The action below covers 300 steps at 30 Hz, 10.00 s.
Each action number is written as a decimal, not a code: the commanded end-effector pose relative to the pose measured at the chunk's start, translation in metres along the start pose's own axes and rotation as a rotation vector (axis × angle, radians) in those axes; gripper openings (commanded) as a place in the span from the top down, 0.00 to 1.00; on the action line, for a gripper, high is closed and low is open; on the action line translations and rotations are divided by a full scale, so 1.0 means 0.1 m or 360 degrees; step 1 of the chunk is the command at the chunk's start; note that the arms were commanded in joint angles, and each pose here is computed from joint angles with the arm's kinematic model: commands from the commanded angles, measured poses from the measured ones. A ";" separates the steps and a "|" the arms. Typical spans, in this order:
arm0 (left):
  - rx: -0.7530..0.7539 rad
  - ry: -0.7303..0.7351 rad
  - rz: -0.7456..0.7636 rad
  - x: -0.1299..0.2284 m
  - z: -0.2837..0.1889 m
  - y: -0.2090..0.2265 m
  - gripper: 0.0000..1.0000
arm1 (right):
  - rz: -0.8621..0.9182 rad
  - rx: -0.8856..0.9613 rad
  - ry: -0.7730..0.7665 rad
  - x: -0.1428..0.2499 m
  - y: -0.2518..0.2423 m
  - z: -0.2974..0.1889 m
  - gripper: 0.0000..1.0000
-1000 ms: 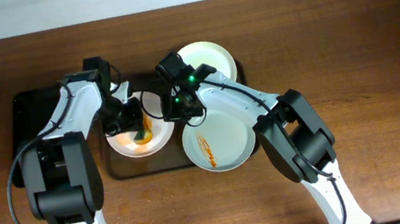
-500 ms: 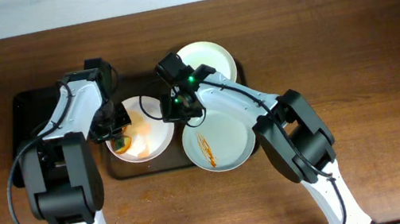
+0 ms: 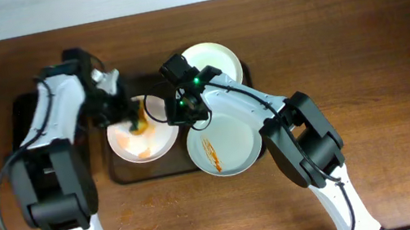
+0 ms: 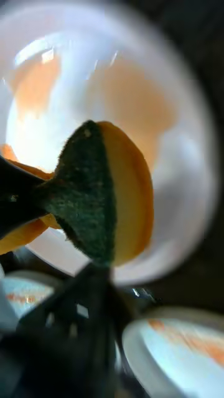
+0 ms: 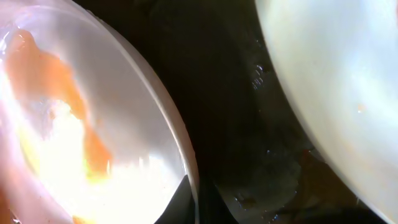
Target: Clean dirty plates on tray and stack at the side
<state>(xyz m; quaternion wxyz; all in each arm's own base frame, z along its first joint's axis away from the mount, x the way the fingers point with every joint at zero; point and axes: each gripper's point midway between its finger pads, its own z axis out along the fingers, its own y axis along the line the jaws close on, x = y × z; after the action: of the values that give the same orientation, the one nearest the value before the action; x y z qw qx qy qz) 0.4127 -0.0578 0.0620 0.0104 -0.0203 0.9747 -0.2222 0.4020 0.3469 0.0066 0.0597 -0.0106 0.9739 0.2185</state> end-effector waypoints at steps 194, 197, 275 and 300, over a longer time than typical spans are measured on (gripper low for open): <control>-0.0211 -0.0136 0.0031 -0.27 -0.32 0.10 0.99 | 0.0253 0.0097 -0.0253 0.19 -0.26 -0.19 0.96; -0.0334 -0.0063 0.0043 -0.16 -0.27 0.14 0.99 | 0.0243 0.0072 -0.0226 0.21 -0.24 -0.16 0.96; 0.0075 0.0131 0.0251 0.42 0.66 0.04 0.99 | 0.0253 -0.0136 -0.0131 0.12 -0.24 0.06 0.96; -0.0080 0.0057 0.0360 0.20 0.70 -0.37 0.99 | 0.0267 -0.0178 -0.0052 0.21 -0.20 0.06 0.96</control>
<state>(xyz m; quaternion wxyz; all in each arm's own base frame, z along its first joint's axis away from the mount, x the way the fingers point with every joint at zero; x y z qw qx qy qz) 0.4108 -0.0818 0.0133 0.0350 0.0474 0.9949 -0.0814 0.3911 0.3313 0.0071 0.0773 0.0726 0.9529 0.2841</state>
